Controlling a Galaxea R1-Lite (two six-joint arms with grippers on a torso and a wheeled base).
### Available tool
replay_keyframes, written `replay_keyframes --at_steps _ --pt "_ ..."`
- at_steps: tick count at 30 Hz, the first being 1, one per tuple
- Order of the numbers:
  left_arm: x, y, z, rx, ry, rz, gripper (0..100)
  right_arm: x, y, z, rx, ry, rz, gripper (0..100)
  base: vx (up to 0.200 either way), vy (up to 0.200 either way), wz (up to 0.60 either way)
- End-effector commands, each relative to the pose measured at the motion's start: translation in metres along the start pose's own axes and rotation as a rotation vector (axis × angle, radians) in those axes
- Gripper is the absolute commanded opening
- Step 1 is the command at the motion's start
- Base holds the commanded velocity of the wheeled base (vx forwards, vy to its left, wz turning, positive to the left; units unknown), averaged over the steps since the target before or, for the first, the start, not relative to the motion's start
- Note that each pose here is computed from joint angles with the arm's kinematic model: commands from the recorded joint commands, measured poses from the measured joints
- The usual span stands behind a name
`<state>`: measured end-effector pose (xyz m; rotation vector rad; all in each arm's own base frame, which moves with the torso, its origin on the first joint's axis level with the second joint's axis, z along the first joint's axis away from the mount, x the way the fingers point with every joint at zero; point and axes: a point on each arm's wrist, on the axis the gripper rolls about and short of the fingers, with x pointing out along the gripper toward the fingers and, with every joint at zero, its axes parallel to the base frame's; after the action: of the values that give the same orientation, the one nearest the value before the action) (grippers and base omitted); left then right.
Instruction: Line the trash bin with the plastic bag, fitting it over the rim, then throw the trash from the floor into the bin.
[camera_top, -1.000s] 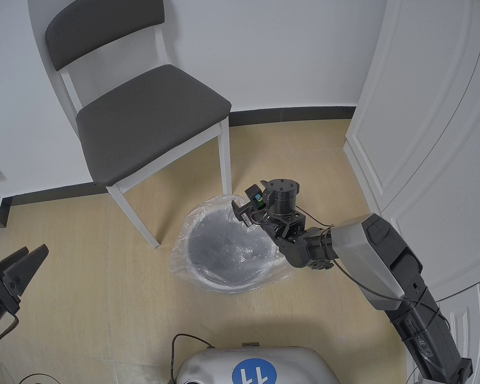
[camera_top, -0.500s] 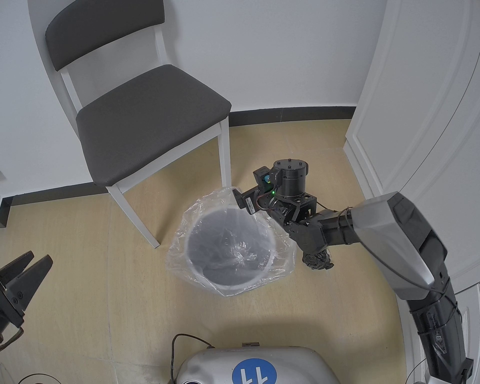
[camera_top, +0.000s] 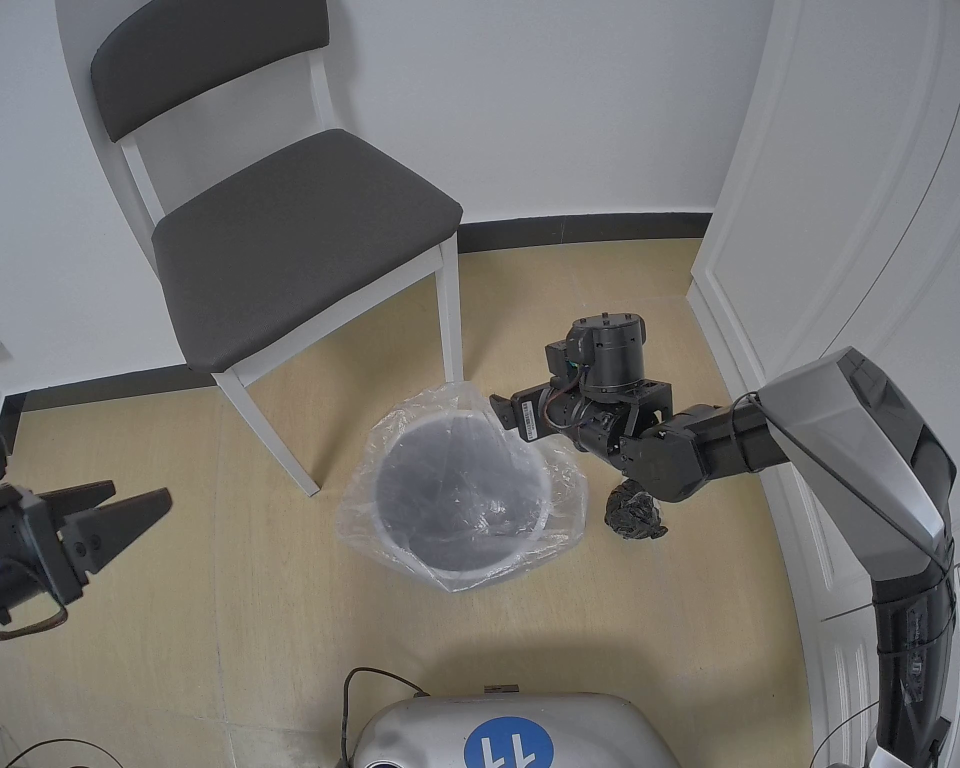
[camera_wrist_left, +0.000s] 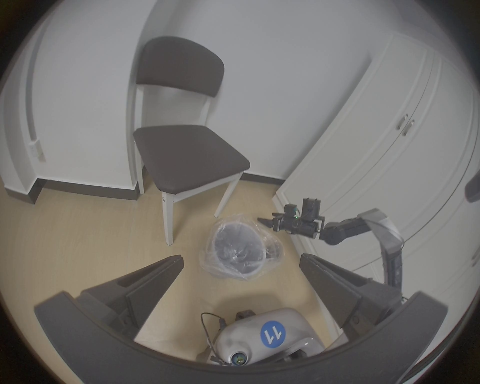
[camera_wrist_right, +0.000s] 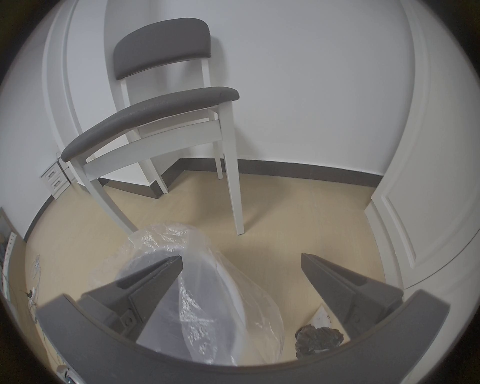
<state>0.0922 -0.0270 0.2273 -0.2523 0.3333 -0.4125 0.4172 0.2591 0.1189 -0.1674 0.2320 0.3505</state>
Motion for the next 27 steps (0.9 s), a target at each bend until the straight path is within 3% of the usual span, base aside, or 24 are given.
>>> replay_keyframes --at_steps 1,6,7,8,11,16,20,27 --pt "0.057 0.002 0.006 0.066 0.170 -0.008 100 -0.016 -0.013 -0.001 0.045 0.036 -0.017 100 0.000 0.000 0.00" --pt "0.134 0.006 0.000 0.160 0.276 0.071 100 -0.025 -0.013 -0.013 0.087 0.076 -0.020 100 0.000 0.000 0.00" --pt "0.134 0.006 0.000 0.160 0.276 0.071 100 -0.025 -0.013 -0.013 0.087 0.076 -0.020 100 0.000 0.000 0.00" --pt "0.160 0.009 -0.015 0.211 0.326 0.113 100 -0.032 -0.011 -0.015 0.097 0.073 -0.013 100 0.000 0.000 0.00" --pt "0.196 0.018 -0.031 0.278 0.349 0.130 100 -0.033 -0.005 -0.023 0.095 0.070 -0.003 100 0.000 0.000 0.00" --pt "0.259 0.031 -0.047 0.292 0.253 0.121 100 -0.030 0.012 -0.035 0.079 0.091 0.026 100 0.000 0.000 0.00" --pt "0.285 0.043 -0.055 0.291 0.250 0.145 100 -0.024 0.019 -0.043 0.076 0.092 0.009 100 0.000 0.000 0.00" --pt "0.318 0.061 -0.059 0.277 0.240 0.174 100 -0.008 0.024 -0.047 0.089 0.009 0.004 100 0.000 0.000 0.00"
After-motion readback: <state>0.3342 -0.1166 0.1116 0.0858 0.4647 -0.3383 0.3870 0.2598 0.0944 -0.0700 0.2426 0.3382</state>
